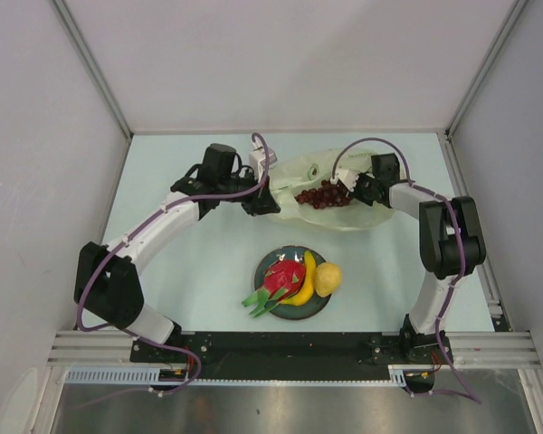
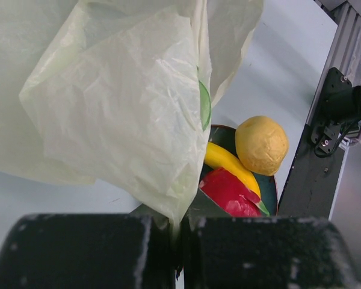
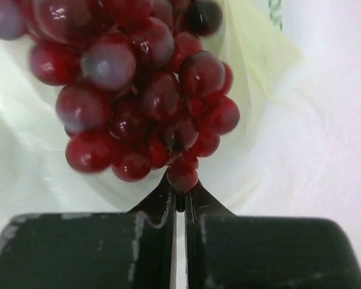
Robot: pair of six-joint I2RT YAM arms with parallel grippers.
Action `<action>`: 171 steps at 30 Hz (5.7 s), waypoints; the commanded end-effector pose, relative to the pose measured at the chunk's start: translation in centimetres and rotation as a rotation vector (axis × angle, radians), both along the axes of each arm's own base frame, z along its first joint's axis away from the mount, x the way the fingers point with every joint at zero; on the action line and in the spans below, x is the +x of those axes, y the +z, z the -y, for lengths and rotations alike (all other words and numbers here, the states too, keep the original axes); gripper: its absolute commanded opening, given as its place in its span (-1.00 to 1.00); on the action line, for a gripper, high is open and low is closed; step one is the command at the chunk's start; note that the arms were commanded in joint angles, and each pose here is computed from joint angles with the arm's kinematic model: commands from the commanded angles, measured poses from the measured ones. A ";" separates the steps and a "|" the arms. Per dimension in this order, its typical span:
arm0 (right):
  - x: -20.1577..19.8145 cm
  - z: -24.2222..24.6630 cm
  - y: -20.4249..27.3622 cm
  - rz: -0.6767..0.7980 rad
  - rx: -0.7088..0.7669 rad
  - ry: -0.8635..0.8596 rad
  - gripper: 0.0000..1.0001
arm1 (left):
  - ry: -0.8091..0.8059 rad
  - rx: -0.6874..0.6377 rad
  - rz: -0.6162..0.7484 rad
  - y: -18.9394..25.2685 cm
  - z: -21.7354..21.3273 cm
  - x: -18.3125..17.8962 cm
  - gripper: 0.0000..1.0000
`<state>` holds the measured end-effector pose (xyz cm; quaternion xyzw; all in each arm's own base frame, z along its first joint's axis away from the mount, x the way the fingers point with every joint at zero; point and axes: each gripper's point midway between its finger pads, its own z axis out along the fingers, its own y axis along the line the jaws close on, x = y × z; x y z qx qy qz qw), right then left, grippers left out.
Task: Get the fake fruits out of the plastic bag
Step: Take out the fake fruit from the plastic bag, then place the fake fruit on the plate, then take out the fake fruit from the plastic bag.
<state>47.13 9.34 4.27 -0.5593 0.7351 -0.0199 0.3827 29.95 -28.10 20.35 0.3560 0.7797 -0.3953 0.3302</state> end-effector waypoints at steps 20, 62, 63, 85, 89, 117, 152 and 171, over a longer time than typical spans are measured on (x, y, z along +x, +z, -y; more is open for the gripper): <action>-9.5 -10.0 25.9 0.367 0.321 0.164 -1.00 | 0.028 -0.071 0.131 2.6 0.1 1.0 -0.99; -35.8 -17.0 27.3 -0.009 0.418 0.624 -1.00 | 0.056 -0.096 0.094 3.2 1.1 2.6 -0.99; -36.2 -17.1 26.8 -0.041 0.415 0.625 -1.00 | 0.055 -0.099 0.098 3.2 1.1 2.6 -1.00; -36.1 -18.3 19.2 -0.204 0.395 0.545 -1.00 | 0.035 -0.114 0.030 2.4 1.3 2.7 -0.99; -34.8 -17.9 18.3 -0.199 0.386 0.483 -1.00 | 0.015 -0.132 0.029 2.7 1.5 2.2 -0.99; -29.7 -16.1 12.3 -0.223 0.289 0.264 -1.00 | -0.014 -0.183 -0.004 2.9 2.0 1.5 -1.00; -27.5 -14.0 13.2 -0.156 0.178 0.226 0.48 | -0.037 -0.199 -0.048 2.4 3.1 2.1 -0.99; -19.5 -13.2 25.4 0.013 0.632 -0.119 0.80 | -0.097 -0.190 0.015 4.9 3.3 2.4 -0.99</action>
